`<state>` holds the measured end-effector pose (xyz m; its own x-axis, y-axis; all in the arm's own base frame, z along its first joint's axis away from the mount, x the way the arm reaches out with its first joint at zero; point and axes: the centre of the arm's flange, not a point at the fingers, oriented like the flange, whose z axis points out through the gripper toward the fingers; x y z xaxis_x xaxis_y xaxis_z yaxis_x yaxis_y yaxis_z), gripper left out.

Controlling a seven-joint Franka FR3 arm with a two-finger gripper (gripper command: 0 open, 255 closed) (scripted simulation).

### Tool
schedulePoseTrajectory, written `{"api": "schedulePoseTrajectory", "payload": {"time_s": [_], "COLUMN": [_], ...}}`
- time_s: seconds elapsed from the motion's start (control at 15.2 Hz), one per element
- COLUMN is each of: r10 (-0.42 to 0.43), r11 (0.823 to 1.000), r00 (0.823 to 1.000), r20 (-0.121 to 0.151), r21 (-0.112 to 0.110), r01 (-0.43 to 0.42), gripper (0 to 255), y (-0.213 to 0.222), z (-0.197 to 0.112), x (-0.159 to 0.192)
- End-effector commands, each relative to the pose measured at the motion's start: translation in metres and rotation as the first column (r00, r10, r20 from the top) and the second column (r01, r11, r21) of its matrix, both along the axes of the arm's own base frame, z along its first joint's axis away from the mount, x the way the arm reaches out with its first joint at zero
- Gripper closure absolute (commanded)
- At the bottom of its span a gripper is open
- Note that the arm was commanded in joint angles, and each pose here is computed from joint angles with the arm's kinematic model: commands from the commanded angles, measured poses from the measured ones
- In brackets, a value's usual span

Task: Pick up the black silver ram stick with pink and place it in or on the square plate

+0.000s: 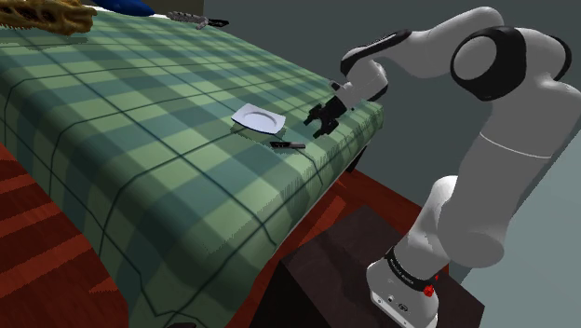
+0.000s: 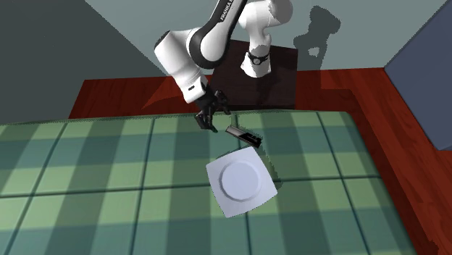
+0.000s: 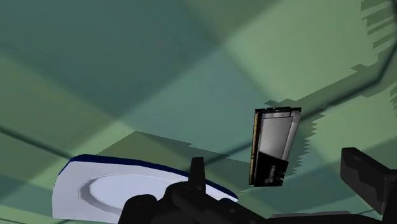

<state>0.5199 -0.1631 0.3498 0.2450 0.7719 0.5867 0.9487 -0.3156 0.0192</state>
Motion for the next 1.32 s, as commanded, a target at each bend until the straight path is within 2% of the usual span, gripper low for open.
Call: {"api": "schedulePoseTrajectory", "payload": {"time_s": [0.0,0.33,0.86,0.92,1.25], "r10": [0.013,0.013,0.013,0.013,0.013], "r11": [1.0,1.0,1.0,1.0,1.0], "r00": [1.0,1.0,1.0,1.0,1.0], "r20": [0.011,0.011,0.011,0.011,0.011], "r21": [0.006,0.006,0.006,0.006,0.006], "r01": [-0.013,-0.013,-0.013,-0.013,-0.013], "gripper": [0,0,0,255,255], "y": [0.004,0.02,0.02,0.02,0.02], "z": [-0.009,-0.033,-0.032,-0.032,-0.032], "x": [0.005,0.011,0.011,0.011,0.011]}}
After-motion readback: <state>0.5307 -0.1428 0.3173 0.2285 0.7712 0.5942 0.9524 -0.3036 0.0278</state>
